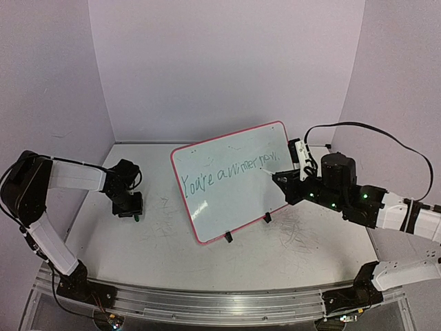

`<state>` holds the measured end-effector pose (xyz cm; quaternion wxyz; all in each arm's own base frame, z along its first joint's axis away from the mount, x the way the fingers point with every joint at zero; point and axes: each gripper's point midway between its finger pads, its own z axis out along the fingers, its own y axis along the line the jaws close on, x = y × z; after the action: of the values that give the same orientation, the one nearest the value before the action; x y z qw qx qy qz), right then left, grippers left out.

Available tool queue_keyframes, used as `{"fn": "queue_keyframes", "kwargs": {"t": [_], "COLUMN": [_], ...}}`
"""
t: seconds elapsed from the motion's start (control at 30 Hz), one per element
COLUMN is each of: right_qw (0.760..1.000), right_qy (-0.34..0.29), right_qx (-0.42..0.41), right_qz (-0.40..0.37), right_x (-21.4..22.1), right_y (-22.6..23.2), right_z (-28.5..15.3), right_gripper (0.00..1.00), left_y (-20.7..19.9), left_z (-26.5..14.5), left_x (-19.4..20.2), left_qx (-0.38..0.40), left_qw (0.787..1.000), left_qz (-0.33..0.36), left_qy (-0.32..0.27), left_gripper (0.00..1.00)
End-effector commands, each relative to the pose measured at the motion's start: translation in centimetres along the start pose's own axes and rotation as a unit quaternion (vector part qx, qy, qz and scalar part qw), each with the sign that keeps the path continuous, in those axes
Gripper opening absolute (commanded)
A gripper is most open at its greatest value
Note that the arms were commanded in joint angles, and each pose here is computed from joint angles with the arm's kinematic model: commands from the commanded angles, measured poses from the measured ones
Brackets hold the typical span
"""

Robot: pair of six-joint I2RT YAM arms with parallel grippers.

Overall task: Write a sentence on the whiteboard
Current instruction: Pick up the pen cap from the corner of the board, then insert the whiteboard marker without the cap into the pen cap.

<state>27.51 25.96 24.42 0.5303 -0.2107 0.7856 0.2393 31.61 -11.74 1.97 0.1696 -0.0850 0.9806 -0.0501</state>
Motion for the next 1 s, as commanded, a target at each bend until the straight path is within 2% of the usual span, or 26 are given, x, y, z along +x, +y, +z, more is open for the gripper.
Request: {"fn": "queue_keyframes", "kwargs": {"t": [0.0, 0.1, 0.27, 0.33, 0.43, 0.53, 0.7, 0.8, 0.97], "right_qw": [0.999, 0.999, 0.998, 0.998, 0.995, 0.992, 0.985, 0.981, 0.975], "right_qy": [-0.036, -0.035, -0.038, -0.035, -0.033, -0.036, -0.068, -0.102, -0.153], "right_qx": [-0.007, -0.016, -0.038, -0.052, -0.088, -0.123, -0.158, -0.163, -0.163], "right_qz": [-0.004, -0.008, -0.013, -0.012, -0.012, -0.012, -0.019, -0.010, -0.005], "right_x": [-3.2, -3.4, -4.3, -4.4, -4.6, -4.7, -6.7, -8.1, -10.0], "right_y": [1.3, 2.6, 5.4, 6.8, 10.1, 13.6, 19.4, 22.0, 25.0], "right_z": [0.1, 0.4, 0.8, 1.1, 1.5, 2.5, 4.4, 5.6, 8.0], "right_gripper": [0.00, 0.00, 0.00, 0.00, 0.00, 0.00, 0.00, 0.00, 0.00], "left_y": [0.4, 1.2, 1.3, 0.6, -1.9, -4.7, -7.4, -8.0, -9.0], "left_z": [1.0, 1.3, -0.1, -1.9, -7.1, -14.4, -24.3, -28.0, -31.8], "left_x": [0.1, 0.5, -0.3, -1.4, -3.9, -6.6, -8.6, -8.8, -9.0], "left_qx": [-0.002, -0.015, -0.008, 0.013, 0.090, 0.190, 0.330, 0.391, 0.506], "left_qw": [1.000, 1.000, 0.998, 0.997, 0.986, 0.959, 0.900, 0.865, 0.791], "left_qz": [-0.003, -0.002, -0.002, -0.006, -0.022, -0.046, -0.091, -0.122, -0.193], "left_qy": [-0.016, -0.024, -0.056, -0.080, -0.140, -0.206, -0.271, -0.288, -0.284], "left_gripper": [0.29, 0.19, 0.12, 0.09, 0.06, 0.03, 0.00, 0.00, 0.00]}}
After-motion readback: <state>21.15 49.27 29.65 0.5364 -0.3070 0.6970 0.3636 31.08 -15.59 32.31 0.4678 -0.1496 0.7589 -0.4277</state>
